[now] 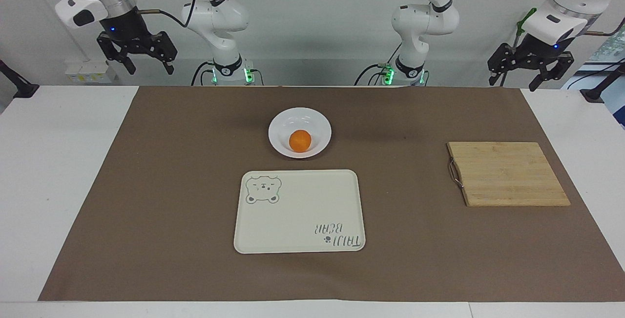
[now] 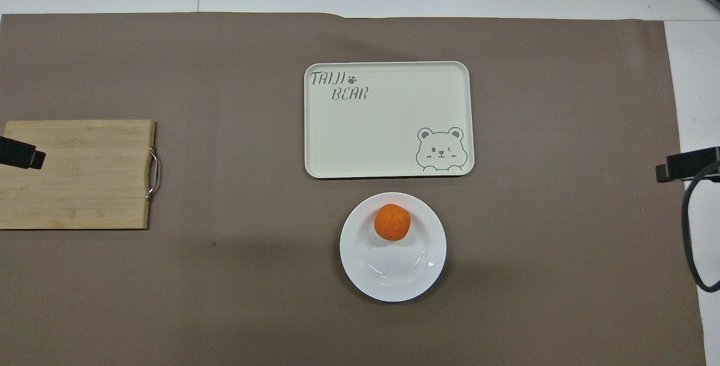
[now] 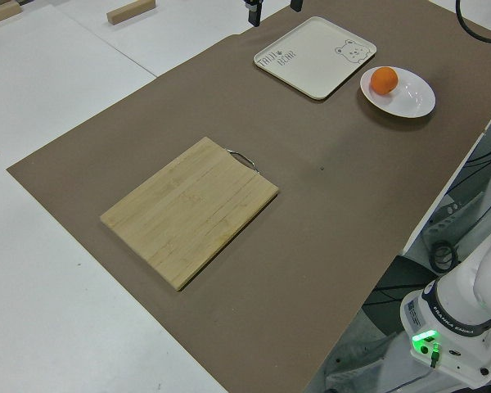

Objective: Place orange and plate with both arms
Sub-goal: 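Release the orange and withdraw the left gripper to the board, then reach the right gripper toward the white plate's rim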

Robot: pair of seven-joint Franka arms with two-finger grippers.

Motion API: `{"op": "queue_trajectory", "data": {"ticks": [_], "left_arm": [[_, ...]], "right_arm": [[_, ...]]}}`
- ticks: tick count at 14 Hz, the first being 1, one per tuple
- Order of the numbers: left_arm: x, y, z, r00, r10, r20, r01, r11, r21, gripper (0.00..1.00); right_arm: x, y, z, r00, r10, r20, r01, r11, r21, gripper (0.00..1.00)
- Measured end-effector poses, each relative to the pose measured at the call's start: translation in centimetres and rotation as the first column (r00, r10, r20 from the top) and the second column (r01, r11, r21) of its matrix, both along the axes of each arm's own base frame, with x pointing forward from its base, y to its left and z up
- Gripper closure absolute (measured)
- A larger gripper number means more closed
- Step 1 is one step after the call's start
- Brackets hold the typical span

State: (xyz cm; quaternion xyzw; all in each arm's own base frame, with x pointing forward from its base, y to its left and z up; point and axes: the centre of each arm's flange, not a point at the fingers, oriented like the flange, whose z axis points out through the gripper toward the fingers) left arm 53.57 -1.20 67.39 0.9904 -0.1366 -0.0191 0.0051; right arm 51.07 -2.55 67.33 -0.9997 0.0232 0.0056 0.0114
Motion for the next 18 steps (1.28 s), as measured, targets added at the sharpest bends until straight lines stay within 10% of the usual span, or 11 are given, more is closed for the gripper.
{"op": "queue_trajectory", "data": {"ticks": [18], "left_arm": [[-0.4, 2.9, -0.3, 0.999, -0.028, -0.034, 0.028, 1.0, -0.006, 0.0]], "right_arm": [[0.1, 1.1, -4.1, 0.997, 0.013, -0.069, -0.007, 0.996, 0.087, 0.0]]}}
